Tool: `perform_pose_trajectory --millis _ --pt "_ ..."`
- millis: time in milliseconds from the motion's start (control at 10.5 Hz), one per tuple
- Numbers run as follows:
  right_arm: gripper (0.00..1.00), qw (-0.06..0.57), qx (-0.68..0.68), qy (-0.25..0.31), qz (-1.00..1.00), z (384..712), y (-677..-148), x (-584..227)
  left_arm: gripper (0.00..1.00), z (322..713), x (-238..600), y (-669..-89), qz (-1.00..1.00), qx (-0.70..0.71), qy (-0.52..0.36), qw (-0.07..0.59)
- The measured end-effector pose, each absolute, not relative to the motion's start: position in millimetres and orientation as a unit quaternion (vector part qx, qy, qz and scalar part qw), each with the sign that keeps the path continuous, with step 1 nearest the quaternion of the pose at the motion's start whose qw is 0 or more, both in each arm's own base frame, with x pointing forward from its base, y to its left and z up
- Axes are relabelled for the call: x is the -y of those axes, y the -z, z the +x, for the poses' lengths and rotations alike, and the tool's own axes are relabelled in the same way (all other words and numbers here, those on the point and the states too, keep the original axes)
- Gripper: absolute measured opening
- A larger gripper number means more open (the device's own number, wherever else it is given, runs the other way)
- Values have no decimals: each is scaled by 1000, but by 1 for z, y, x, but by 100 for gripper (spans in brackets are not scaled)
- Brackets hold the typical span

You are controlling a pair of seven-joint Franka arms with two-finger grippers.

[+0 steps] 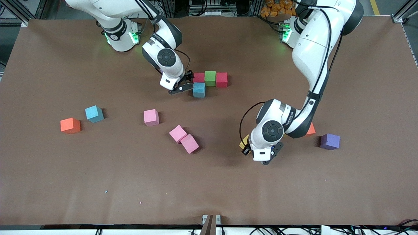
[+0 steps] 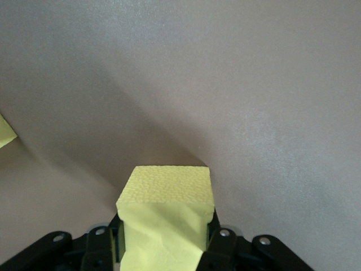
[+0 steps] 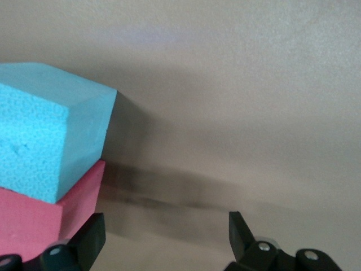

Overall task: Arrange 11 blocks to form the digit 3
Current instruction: 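Raise the right gripper and move it toward the pink cubes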

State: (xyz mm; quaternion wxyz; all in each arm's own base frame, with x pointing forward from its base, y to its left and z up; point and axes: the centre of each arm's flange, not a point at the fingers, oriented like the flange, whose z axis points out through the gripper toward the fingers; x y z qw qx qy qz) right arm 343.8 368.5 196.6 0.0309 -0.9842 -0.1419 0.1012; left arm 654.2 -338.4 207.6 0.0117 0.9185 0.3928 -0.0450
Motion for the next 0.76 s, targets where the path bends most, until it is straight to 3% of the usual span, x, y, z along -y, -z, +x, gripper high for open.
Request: perform_pose_trajectory --millis 765 --pt "96 59 114 -91 -988 342 -188 -366 54 654 338 -207 920 -390 42 9"
